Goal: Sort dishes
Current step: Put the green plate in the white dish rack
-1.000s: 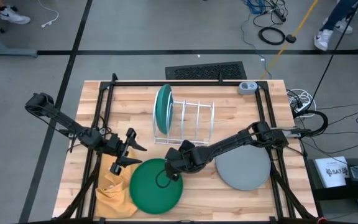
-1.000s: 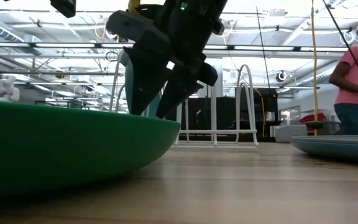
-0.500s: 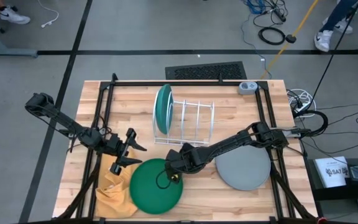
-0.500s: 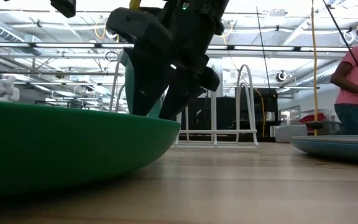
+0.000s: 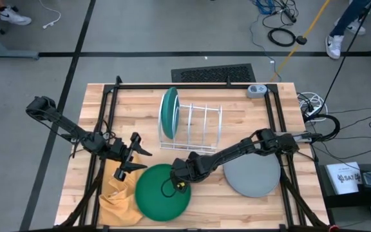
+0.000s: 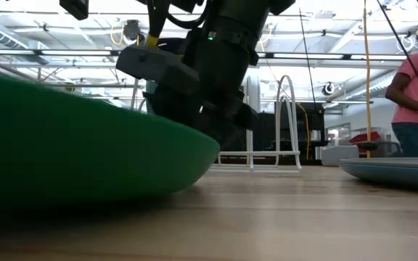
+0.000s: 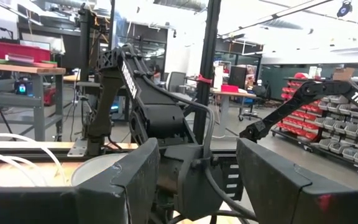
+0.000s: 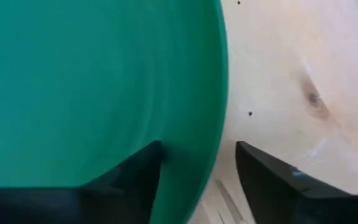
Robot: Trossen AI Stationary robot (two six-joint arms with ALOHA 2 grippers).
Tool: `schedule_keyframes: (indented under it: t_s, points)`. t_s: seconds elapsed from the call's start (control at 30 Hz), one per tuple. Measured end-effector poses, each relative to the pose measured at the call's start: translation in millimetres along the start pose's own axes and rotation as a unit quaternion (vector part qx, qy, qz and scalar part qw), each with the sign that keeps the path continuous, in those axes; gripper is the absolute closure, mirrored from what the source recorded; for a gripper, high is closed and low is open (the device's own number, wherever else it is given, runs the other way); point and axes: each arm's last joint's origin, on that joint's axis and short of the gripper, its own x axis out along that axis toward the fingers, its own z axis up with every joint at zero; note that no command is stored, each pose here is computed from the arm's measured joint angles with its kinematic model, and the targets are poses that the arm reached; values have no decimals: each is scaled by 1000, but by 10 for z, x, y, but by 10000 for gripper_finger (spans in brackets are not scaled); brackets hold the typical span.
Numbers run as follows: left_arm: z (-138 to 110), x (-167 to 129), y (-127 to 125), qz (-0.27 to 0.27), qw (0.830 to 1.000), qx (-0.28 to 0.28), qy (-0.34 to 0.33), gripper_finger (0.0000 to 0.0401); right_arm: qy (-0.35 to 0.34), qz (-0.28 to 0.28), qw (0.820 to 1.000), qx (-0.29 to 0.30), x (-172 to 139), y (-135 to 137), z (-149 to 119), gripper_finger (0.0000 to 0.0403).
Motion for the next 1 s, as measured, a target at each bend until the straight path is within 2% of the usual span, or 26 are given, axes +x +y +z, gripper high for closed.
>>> schedule_keyframes:
  t_s: [0.3,0.73,1.0]
  points:
    - [0,0,1,0,1000,0,0,184,-27,12,1000,-7,-17,39,42,384]
    - [-3,0,0,0,1000,0,1,184,-52,11,998,-28,-86,94,36,399]
    - [-4,0,1,0,1000,1,2,184,-124,-11,989,-79,-510,110,130,402]
